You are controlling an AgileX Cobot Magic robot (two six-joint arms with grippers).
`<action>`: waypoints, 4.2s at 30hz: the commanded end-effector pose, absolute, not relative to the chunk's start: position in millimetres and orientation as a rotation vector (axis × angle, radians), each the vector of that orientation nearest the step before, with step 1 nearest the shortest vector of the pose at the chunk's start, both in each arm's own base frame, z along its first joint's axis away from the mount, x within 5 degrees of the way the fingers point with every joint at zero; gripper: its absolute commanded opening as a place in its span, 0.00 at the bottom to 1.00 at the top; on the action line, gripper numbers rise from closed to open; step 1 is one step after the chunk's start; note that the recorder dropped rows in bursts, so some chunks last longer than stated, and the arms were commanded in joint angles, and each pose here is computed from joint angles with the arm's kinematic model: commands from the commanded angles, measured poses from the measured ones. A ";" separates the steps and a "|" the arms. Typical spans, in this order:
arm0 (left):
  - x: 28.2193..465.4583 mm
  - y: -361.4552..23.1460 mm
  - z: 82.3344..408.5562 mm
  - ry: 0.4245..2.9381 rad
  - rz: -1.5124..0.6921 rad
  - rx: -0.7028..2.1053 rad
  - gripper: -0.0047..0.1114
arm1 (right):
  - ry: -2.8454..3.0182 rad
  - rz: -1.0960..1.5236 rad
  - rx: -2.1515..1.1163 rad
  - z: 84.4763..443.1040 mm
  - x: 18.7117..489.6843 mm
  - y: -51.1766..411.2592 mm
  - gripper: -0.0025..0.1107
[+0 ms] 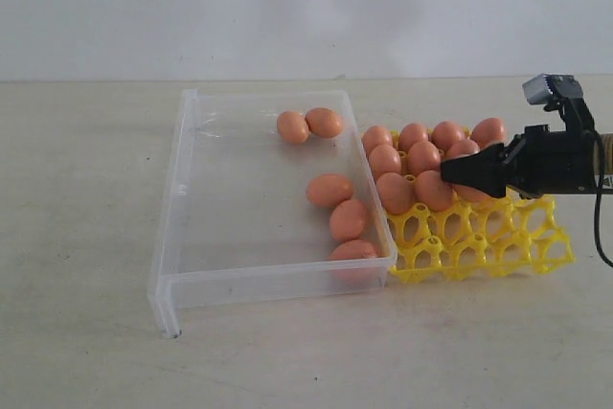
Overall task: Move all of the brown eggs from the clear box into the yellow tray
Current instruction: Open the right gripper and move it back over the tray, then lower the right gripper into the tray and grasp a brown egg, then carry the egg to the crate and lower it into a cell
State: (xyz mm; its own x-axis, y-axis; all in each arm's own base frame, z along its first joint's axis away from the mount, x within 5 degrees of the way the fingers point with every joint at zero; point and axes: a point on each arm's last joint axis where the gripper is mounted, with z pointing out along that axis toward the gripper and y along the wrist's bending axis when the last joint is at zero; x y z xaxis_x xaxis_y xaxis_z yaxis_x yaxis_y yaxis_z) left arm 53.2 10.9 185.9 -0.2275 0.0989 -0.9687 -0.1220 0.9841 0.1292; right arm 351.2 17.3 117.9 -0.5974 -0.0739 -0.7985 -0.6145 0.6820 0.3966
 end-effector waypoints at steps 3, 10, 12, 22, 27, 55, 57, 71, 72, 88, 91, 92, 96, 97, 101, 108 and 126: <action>53.5 10.7 186.0 1.789 0.200 -0.015 0.00 | 2.062 0.804 -0.484 131.4 355.4 14.5 0.52; 53.5 10.7 186.0 1.789 0.200 -0.015 0.00 | 1.990 0.761 -0.488 156.5 355.7 14.0 0.52; 53.5 10.7 186.0 1.789 0.200 -0.015 0.00 | 1.971 0.775 -0.489 162.2 354.8 15.1 0.52; 53.5 10.7 186.0 1.789 0.200 -0.015 0.00 | 1.800 1.207 -0.623 212.0 326.3 111.3 0.02; 53.5 10.7 186.0 1.789 0.200 -0.015 0.00 | 1.857 0.429 -1.128 233.5 303.1 233.4 0.02; 53.5 10.7 186.0 1.789 0.200 -0.015 0.00 | 2.452 -0.159 -1.323 190.5 394.1 280.9 0.70; 53.5 10.7 186.0 1.789 0.200 -0.015 0.00 | 2.456 -0.155 -1.245 183.3 399.2 282.5 0.69; 53.5 10.7 186.0 1.789 0.200 -0.015 0.00 | 2.609 -0.154 -0.750 166.7 407.7 279.2 0.69; 53.5 10.7 186.0 1.789 0.200 -0.015 0.00 | 2.627 -0.156 -0.717 163.3 409.5 276.5 0.69; 53.5 10.7 186.0 1.789 0.200 -0.015 0.00 | 2.776 -0.157 -0.509 141.2 414.2 261.4 0.02; 53.5 10.7 186.0 1.789 0.200 -0.015 0.00 | 2.761 -0.151 -0.564 143.7 414.2 262.1 0.02; 53.5 10.7 186.0 1.789 0.200 -0.015 0.00 | 2.751 -0.131 -0.586 148.3 413.6 263.2 0.02; 53.5 10.7 186.0 1.789 0.200 -0.015 0.00 | 2.706 -0.019 -0.653 173.3 408.3 269.6 0.02; 53.5 10.7 186.0 1.789 0.200 -0.015 0.00 | 2.682 0.018 -0.638 182.7 406.3 273.2 0.02; 53.5 10.7 186.0 1.789 0.200 -0.015 0.00 | 2.485 0.154 -0.664 225.9 391.6 299.6 0.02; 53.5 10.7 186.0 1.789 0.200 -0.015 0.00 | 1.779 0.489 -0.870 289.3 307.7 350.4 0.02; 53.5 10.7 186.0 1.789 0.200 -0.015 0.00 | 1.675 0.388 0.355 273.4 319.2 71.5 0.02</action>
State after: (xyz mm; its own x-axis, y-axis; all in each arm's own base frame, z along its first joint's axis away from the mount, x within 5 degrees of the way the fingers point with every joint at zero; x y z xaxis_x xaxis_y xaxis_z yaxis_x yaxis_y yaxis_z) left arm 53.2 10.9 185.9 -0.2275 0.0989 -0.9687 -0.1220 0.9841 0.1292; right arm 310.0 117.9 267.3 -0.2736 0.2922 -0.9164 -0.1769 0.9212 0.3466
